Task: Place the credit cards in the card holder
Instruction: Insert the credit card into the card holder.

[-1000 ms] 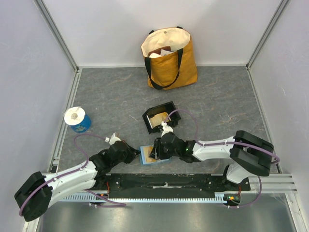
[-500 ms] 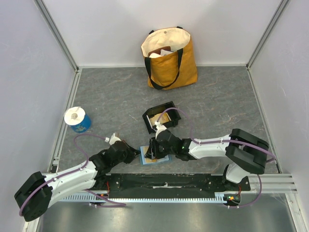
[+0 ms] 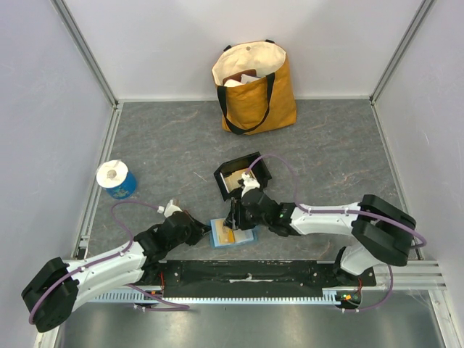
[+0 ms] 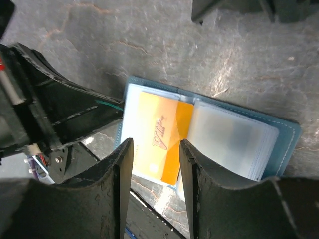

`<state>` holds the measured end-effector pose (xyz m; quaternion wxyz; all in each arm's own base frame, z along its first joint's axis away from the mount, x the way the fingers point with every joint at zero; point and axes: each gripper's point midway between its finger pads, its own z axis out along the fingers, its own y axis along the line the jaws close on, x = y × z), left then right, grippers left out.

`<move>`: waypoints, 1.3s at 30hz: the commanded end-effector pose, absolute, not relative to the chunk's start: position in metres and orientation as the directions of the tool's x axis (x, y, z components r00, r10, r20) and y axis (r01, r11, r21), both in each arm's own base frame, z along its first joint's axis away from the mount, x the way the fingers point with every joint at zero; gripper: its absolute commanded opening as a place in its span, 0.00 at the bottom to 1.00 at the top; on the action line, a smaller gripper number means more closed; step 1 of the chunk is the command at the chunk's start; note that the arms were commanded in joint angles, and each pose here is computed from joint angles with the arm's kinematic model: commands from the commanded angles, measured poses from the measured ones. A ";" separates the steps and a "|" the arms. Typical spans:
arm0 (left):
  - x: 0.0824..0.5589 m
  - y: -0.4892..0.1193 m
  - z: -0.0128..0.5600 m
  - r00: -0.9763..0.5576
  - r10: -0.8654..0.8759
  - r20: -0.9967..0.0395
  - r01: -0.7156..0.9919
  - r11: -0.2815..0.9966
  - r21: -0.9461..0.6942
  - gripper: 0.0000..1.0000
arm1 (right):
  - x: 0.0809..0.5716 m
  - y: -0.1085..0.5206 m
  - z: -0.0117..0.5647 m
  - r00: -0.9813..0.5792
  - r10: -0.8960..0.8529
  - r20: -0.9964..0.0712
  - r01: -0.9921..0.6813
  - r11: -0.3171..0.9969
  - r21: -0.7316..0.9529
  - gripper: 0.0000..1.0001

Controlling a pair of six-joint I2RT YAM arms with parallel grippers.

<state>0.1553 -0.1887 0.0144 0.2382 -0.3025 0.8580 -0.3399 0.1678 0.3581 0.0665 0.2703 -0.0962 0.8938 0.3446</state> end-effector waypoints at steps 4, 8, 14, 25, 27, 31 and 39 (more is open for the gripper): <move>0.153 -0.175 0.001 -0.685 -0.694 -0.224 -0.398 0.613 -0.682 0.02 | 0.149 0.372 0.042 -0.885 -0.044 -0.464 -0.354 0.710 0.609 0.50; 0.153 -0.176 0.002 -0.685 -0.694 -0.224 -0.398 0.613 -0.682 0.02 | 0.147 0.362 0.026 -0.886 -0.059 -0.461 -0.328 0.781 0.531 0.51; 0.152 -0.176 0.001 -0.686 -0.692 -0.223 -0.401 0.616 -0.678 0.02 | 0.137 0.371 0.017 -0.892 -0.094 -0.443 -0.345 0.774 0.531 0.52; 0.153 -0.178 0.001 -0.691 -0.688 -0.221 -0.399 0.618 -0.678 0.02 | 0.140 0.396 0.054 -0.854 -0.086 -0.512 -0.430 0.671 0.604 0.47; 0.153 -0.178 0.001 -0.691 -0.688 -0.223 -0.398 0.619 -0.677 0.02 | 0.144 0.393 0.059 -0.843 -0.074 -0.533 -0.435 0.676 0.595 0.49; 0.156 -0.179 0.005 -0.689 -0.688 -0.229 -0.389 0.617 -0.685 0.02 | 0.162 0.379 0.083 -0.790 -0.054 -0.611 -0.469 0.695 0.545 0.54; 0.163 -0.180 0.008 -0.685 -0.679 -0.264 -0.371 0.637 -0.676 0.02 | 0.228 0.337 0.153 -0.635 0.022 -0.772 -0.487 0.764 0.423 0.77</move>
